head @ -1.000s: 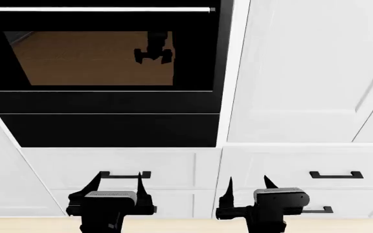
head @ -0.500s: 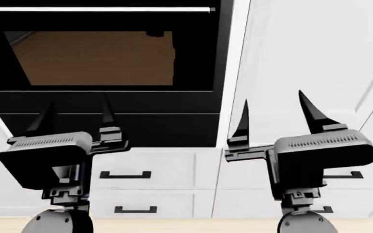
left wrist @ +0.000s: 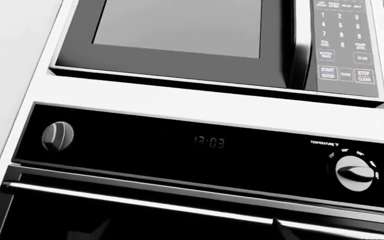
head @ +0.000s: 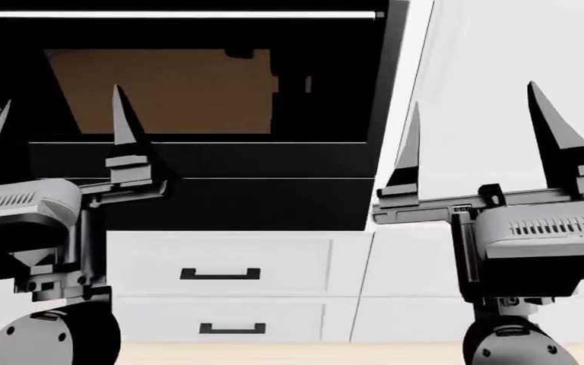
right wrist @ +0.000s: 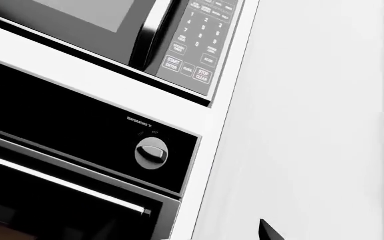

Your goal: Preheat the oven by turning the temperature knob.

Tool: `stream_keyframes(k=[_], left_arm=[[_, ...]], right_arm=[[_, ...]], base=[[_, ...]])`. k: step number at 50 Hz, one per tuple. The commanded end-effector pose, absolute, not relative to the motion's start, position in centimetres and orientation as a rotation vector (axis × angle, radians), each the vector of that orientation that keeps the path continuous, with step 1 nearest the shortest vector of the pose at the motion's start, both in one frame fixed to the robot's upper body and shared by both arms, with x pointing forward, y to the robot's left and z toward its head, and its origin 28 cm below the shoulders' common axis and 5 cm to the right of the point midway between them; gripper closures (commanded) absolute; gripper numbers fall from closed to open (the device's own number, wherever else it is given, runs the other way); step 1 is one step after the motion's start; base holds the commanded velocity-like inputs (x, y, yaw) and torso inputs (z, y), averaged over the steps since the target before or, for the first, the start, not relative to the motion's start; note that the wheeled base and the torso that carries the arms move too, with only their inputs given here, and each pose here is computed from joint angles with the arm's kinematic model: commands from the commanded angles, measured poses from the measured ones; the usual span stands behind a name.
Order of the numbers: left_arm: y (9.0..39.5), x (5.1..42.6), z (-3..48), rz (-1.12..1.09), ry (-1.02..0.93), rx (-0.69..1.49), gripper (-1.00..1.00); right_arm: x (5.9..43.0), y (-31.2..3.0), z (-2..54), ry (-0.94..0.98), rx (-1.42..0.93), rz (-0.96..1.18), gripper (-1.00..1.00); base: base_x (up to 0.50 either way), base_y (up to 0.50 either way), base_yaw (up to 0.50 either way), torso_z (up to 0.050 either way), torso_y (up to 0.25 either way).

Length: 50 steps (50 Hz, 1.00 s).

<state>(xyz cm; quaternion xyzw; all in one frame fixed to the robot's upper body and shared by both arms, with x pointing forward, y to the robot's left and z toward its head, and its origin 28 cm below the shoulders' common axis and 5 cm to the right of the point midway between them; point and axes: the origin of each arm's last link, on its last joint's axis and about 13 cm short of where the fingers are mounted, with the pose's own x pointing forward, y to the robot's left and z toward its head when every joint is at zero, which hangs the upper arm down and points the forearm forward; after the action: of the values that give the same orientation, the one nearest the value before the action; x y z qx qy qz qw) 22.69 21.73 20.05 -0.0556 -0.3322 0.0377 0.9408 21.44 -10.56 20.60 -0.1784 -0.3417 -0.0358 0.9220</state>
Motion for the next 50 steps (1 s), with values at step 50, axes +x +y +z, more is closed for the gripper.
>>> stream_keyframes(k=[50], left_arm=[[21.7, 21.2, 21.0, -0.041, -0.747, -0.174, -1.00]], right_arm=[[21.1, -10.4, 20.7, -0.709, -0.372, -0.054, -1.00]], base=[[0.00, 0.04, 0.00, 0.004, 0.000]])
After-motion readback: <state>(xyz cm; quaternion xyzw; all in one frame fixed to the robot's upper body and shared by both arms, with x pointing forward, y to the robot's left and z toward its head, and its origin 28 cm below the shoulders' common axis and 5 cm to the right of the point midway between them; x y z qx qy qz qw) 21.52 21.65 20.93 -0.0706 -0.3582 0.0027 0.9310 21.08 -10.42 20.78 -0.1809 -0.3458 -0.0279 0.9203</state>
